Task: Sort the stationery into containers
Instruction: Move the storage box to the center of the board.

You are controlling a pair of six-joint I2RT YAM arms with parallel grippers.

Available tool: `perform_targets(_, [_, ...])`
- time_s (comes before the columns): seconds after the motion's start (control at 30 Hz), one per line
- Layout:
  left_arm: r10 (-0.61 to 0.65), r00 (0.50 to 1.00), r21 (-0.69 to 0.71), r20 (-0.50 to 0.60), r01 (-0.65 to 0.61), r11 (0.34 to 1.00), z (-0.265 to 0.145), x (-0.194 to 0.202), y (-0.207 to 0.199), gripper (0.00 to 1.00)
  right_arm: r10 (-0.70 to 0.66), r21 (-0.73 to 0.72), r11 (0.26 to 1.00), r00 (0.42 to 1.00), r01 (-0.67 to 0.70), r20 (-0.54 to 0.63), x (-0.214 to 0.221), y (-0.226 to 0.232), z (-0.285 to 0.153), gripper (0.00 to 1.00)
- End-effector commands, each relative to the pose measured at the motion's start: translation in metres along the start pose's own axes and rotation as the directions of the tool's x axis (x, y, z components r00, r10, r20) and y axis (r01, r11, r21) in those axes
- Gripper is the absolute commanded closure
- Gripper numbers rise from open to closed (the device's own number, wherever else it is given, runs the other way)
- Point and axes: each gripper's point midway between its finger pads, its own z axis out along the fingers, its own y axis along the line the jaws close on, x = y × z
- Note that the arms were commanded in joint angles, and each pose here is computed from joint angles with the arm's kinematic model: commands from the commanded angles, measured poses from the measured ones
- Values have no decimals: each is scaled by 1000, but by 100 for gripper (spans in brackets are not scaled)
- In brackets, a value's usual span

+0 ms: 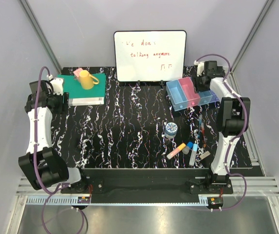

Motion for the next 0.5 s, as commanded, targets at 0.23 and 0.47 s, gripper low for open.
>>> perform_targets(0.23, [33,998,25,57,-35,999,-9,-13,-5,35,23,-49,998,998,-25,-53,26,38,3,78])
perform_targets(0.47, [37,997,34,67,-39,999,-8,-19,-5,35,93,-86,991,993,-99,-72,29,72,-14,100])
